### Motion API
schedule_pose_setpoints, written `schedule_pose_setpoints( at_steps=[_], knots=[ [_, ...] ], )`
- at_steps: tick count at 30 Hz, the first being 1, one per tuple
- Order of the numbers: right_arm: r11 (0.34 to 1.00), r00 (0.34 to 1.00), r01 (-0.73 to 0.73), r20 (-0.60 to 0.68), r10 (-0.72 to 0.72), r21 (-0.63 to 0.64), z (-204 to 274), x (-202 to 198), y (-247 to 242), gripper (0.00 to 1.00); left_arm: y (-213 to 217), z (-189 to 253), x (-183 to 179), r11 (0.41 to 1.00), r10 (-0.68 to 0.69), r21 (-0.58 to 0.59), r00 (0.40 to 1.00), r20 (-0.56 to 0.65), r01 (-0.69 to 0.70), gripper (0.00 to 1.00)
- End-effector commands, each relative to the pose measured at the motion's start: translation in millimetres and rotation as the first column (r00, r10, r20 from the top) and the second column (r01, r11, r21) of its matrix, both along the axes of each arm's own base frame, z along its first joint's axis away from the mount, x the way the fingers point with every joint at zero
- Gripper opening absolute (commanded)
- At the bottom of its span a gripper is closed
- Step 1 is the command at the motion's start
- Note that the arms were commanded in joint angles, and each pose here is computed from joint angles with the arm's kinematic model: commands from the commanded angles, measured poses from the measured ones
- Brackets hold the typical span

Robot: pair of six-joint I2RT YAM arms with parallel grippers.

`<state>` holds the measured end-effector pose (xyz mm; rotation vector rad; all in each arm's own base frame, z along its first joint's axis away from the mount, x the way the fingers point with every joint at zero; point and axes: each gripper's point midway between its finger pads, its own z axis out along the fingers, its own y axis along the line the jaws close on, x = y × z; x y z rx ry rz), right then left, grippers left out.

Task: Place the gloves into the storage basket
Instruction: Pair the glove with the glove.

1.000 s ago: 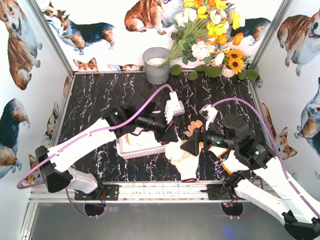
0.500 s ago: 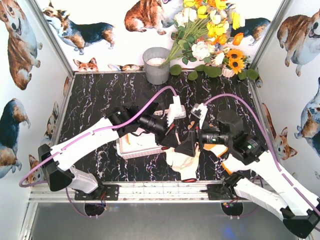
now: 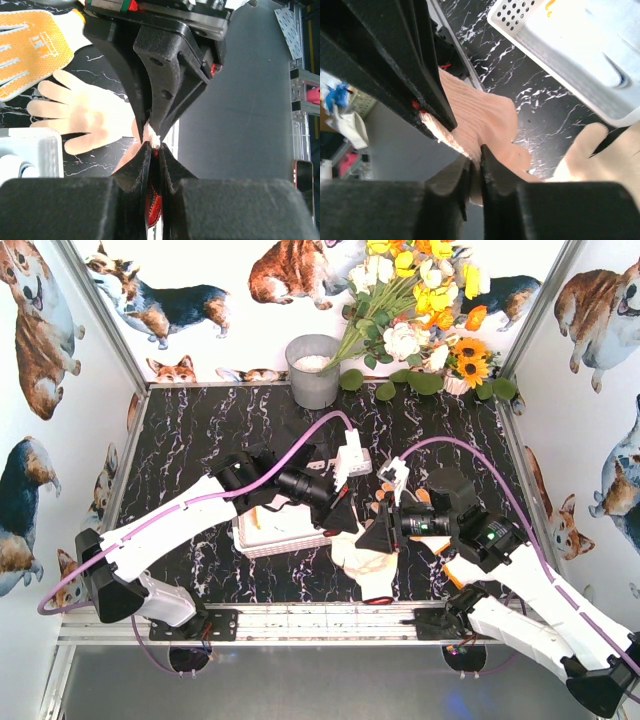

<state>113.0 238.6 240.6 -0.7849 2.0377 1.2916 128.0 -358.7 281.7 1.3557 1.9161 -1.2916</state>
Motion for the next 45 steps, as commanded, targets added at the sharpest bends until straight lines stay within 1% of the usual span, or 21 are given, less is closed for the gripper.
schedule_pose_setpoints(
  at_steps=[1,2,3,4,5,6,7,9,11,14,16,19,22,27,32,36,39,40,43,45],
  knots=[
    [0.999,0.999,0.05,0.016,-0.05,-0.008,0.9,8.9,-1.5,0.0,0.6,19.1,11.0,0.998,0.029,-0.061,0.997,0.072,-0.024,0.0],
    [0.998,0.998,0.068,0.018,-0.067,-0.019,-1.5,11.6,-2.9,0.0,1.0,19.3,13.2,0.997,0.035,-0.065,0.996,0.077,-0.03,0.0],
    [0.997,0.997,0.078,0.024,-0.077,-0.021,-1.9,13.6,-3.3,0.0,1.1,19.3,16.0,0.997,0.044,-0.071,0.996,0.079,-0.038,0.02],
    [0.997,0.996,0.082,0.029,-0.082,-0.013,-0.6,14.7,-2.7,0.0,1.0,18.6,17.8,0.996,0.048,-0.075,0.996,0.077,-0.043,0.15],
    [0.996,0.996,0.084,0.035,-0.084,0.001,2.2,15.4,-1.8,0.0,0.9,16.8,18.8,0.996,0.048,-0.077,0.996,0.073,-0.043,0.26],
    [0.996,0.995,0.088,0.042,-0.089,0.016,5.0,16.0,-1.2,0.0,0.9,14.2,19.4,0.996,0.046,-0.076,0.997,0.065,-0.041,0.35],
    [0.995,0.994,0.091,0.051,-0.093,0.031,8.3,16.6,-0.6,0.0,1.4,11.6,19.8,0.996,0.045,-0.074,0.997,0.056,-0.041,0.4],
    [0.993,0.992,0.107,0.062,-0.11,0.051,13.6,17.9,-1.1,0.0,2.7,4.2,20.9,0.997,0.047,-0.063,0.998,0.041,-0.044,0.45],
    [0.989,0.988,0.133,0.076,-0.137,0.062,17.9,20.0,-3.7,0.0,4.2,-2.0,23.2,0.997,0.055,-0.061,0.998,0.033,-0.053,0.46],
    [0.986,0.983,0.153,0.095,-0.159,0.072,21.3,21.9,-6.4,0.0,9.5,-7.3,27.4,0.995,0.072,-0.068,0.997,0.029,-0.07,0.44],
    [0.985,0.981,0.163,0.099,-0.168,0.061,19.6,23.1,-8.4,0.0,14.7,-10.9,32.6,0.994,0.086,-0.073,0.996,0.025,-0.084,0.41],
    [0.985,0.981,0.168,0.091,-0.171,0.046,15.2,24.6,-9.0,0.0,23.2,-14.7,42.3,0.991,0.111,-0.081,0.994,0.003,-0.11,0.33],
    [0.985,0.982,0.168,0.079,-0.17,0.037,11.2,25.7,-7.8,0.0,24.0,-11.9,43.2,0.988,0.11,-0.105,0.994,-0.009,-0.11,0.25],
    [0.984,0.982,0.178,0.07,-0.178,0.006,2.3,30.3,-7.4,0.0,18.6,-15.4,38.2,0.988,0.081,-0.13,0.995,-0.06,-0.088,0.23],
    [0.982,0.98,0.189,0.064,-0.189,-0.001,-2.7,34.0,-6.4,0.0,17.7,-15.0,33.7,0.987,0.057,-0.149,0.996,-0.073,-0.068,0.2],
    [0.976,0.974,0.219,0.063,-0.218,-0.003,-5.4,39.3,-7.7,0.0,17.3,-13.8,31.2,0.984,0.049,-0.168,0.996,-0.075,-0.061,0.12],
    [0.975,0.974,0.222,0.056,-0.222,-0.007,-7.6,40.4,-7.4,0.0,16.6,-14.3,31.4,0.983,0.05,-0.175,0.996,-0.079,-0.063,0.02],
    [0.975,0.973,0.223,0.056,-0.222,-0.007,-7.2,41.0,-7.3,0.02,16.6,-14.7,31.8,0.982,0.054,-0.175,0.995,-0.08,-0.067,0.0],
    [0.978,0.976,0.211,0.061,-0.21,0.004,-1.1,39.4,-6.2,0.36,15.4,-14.9,33.6,0.981,0.063,-0.176,0.995,-0.083,-0.077,0.0],
    [0.978,0.975,0.206,0.079,-0.207,0.013,4.8,39.2,-6.5,0.51,14.4,-13.9,34.4,0.98,0.063,-0.181,0.994,-0.084,-0.077,0.0]
  ],
)
